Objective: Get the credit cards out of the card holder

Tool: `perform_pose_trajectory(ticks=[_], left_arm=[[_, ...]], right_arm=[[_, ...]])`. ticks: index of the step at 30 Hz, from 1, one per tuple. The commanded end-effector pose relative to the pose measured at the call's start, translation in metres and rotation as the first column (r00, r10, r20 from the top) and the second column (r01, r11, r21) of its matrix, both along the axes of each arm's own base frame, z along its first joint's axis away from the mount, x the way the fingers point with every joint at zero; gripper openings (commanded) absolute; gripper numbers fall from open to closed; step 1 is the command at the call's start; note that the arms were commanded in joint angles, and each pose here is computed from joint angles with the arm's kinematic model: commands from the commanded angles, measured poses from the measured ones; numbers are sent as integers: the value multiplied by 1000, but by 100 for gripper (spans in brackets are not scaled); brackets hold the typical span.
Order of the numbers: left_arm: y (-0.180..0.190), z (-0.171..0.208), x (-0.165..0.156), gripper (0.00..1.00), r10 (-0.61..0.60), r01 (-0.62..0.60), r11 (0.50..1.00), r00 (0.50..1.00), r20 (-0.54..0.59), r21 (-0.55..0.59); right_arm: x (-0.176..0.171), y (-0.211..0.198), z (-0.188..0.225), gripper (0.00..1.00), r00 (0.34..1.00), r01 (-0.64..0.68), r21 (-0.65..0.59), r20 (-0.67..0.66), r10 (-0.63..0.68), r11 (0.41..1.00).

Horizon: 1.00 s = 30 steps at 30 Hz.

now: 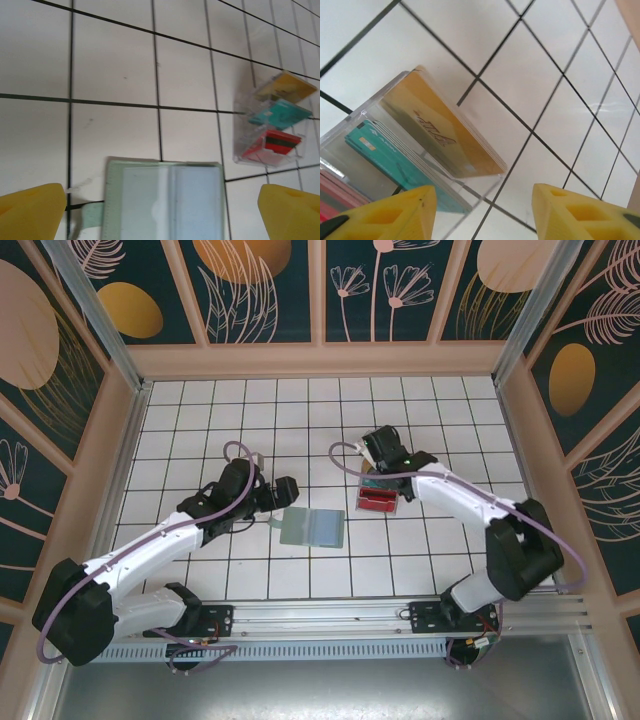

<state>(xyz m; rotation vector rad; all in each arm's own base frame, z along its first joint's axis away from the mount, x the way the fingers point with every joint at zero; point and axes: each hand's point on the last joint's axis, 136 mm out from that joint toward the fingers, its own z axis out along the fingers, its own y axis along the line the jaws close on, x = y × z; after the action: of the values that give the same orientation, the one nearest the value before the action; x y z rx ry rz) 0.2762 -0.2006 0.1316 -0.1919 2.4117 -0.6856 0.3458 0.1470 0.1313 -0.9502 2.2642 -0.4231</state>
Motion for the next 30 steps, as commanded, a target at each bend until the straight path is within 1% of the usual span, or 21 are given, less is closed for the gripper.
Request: perform_pose_trajectory(ticks=[1, 4, 6, 7, 8, 9, 10, 11, 13, 14, 16, 18, 19, 20, 21, 22, 24, 25, 27, 29, 30], left_arm=[[30, 8, 12, 99, 133, -137, 987, 990, 55, 84], [54, 19, 23, 99, 228, -245, 958, 966, 123, 148], [70, 24, 29, 98, 271, -299, 931, 950, 153, 210], [79, 26, 32, 99, 288, -326, 910, 941, 176, 255], [88, 28, 34, 99, 306, -355, 888, 931, 200, 293], [98, 31, 36, 99, 325, -388, 859, 917, 230, 333], [110, 35, 38, 99, 348, -430, 824, 898, 269, 369], [117, 40, 40, 98, 361, -458, 801, 883, 300, 386], [136, 51, 41, 99, 384, -532, 738, 837, 390, 415], [143, 57, 42, 99, 395, -565, 713, 813, 426, 416], [158, 68, 42, 98, 409, -625, 663, 763, 501, 411], [168, 73, 43, 99, 383, -655, 621, 733, 562, 432], [178, 73, 41, 99, 390, -685, 581, 708, 588, 440], [186, 74, 41, 99, 410, -716, 553, 680, 608, 427], [192, 71, 43, 98, 418, -722, 549, 673, 610, 421], [196, 66, 46, 99, 411, -712, 559, 683, 604, 425], [210, 53, 52, 98, 434, -713, 565, 684, 586, 415], [217, 48, 54, 98, 449, -720, 556, 681, 579, 415], [231, 31, 60, 98, 475, -723, 536, 685, 553, 435], [244, 17, 66, 99, 494, -722, 515, 690, 529, 462], [248, 11, 70, 99, 493, -720, 512, 693, 525, 469]], right_arm=[[-2, -3, 38, 58, 987, 77, 189, 122, -101, 979], [-7, -12, 62, 61, 962, 114, 349, 194, -191, 930], [-12, -19, 73, 62, 939, 123, 434, 239, -246, 892], [-16, -21, 77, 67, 928, 116, 475, 261, -265, 872], [-17, -32, 81, 71, 911, 130, 513, 277, -307, 848], [-19, -39, 86, 77, 890, 129, 556, 301, -344, 821], [-21, -47, 88, 85, 866, 135, 592, 319, -385, 794], [-23, -54, 88, 89, 847, 142, 617, 328, -417, 774], [-27, -73, 86, 92, 798, 165, 662, 346, -493, 731], [-27, -82, 83, 93, 776, 184, 677, 345, -528, 713], [-28, -105, 72, 98, 722, 238, 710, 327, -610, 662], [-29, -127, 63, 99, 658, 281, 742, 313, -685, 609], [-29, -136, 60, 99, 634, 283, 763, 306, -710, 581], [-29, -143, 56, 99, 614, 285, 785, 291, -734, 550], [-28, -153, 53, 99, 583, 286, 814, 271, -766, 506], [-27, -161, 48, 99, 561, 288, 836, 247, -790, 466], [-24, -177, 38, 99, 529, 305, 853, 217, -820, 422], [-23, -183, 34, 99, 513, 322, 851, 211, -832, 415], [-19, -200, 27, 99, 462, 363, 840, 214, -861, 403], [-15, -213, 23, 99, 422, 377, 838, 224, -878, 395], [-12, -217, 22, 99, 414, 368, 844, 226, -882, 390]])
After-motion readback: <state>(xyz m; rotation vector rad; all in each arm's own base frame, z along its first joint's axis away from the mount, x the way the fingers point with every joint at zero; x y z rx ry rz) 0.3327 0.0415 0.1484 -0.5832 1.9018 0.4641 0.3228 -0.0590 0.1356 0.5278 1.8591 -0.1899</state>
